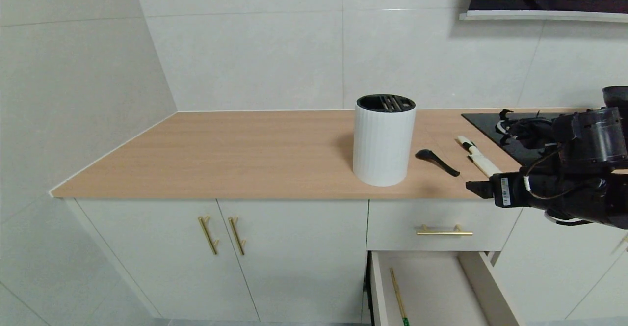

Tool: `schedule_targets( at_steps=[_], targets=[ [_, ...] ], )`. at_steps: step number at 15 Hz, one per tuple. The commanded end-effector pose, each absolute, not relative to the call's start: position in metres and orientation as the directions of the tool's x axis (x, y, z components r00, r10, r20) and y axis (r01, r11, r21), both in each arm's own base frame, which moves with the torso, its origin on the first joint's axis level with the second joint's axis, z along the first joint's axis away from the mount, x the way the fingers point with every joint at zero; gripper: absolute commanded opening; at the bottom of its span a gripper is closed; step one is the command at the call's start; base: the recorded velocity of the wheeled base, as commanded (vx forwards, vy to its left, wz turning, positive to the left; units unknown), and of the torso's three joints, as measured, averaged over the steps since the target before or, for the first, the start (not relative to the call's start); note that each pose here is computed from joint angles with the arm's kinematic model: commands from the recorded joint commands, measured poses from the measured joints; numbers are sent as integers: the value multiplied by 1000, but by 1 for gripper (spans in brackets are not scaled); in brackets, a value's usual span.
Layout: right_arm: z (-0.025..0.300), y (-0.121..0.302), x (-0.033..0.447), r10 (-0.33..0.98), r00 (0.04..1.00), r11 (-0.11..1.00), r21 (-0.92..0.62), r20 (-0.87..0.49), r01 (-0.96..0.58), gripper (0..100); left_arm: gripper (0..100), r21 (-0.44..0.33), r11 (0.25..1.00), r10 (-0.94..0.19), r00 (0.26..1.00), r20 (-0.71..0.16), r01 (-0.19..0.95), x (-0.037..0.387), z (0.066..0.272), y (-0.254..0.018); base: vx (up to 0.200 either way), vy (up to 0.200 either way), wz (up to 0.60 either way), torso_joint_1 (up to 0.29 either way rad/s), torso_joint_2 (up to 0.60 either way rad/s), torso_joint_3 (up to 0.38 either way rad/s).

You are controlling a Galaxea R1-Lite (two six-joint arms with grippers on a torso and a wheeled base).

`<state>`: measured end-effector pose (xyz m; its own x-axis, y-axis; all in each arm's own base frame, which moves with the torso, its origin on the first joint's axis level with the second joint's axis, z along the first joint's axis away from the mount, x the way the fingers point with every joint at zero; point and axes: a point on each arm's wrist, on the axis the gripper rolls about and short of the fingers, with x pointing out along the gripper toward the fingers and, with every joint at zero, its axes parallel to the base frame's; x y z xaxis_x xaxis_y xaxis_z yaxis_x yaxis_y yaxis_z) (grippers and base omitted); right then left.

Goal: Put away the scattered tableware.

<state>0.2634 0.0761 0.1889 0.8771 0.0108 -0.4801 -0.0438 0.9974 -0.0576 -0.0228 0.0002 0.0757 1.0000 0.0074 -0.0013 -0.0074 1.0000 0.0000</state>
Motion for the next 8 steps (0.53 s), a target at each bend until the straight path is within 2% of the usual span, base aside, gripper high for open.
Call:
schedule_targets(
  at_steps=[1,5,8],
  targets=[
    [188,76,264,11,876,997,-58,-482,-44,100,100,0,1000,8,1000,0,-8,-23,76,0,0,0,0,232,-530,-286],
    [188,77,266,11,877,997,-66,-481,-48,100,100,0,1000,8,1000,0,-8,-23,76,0,0,0,0,80,-174,-93],
    [192,77,302,-6,899,994,-99,-438,-42,100,100,0,1000,8,1000,0,-8,-23,76,0,0,0,0,0,0,0]
  ],
)
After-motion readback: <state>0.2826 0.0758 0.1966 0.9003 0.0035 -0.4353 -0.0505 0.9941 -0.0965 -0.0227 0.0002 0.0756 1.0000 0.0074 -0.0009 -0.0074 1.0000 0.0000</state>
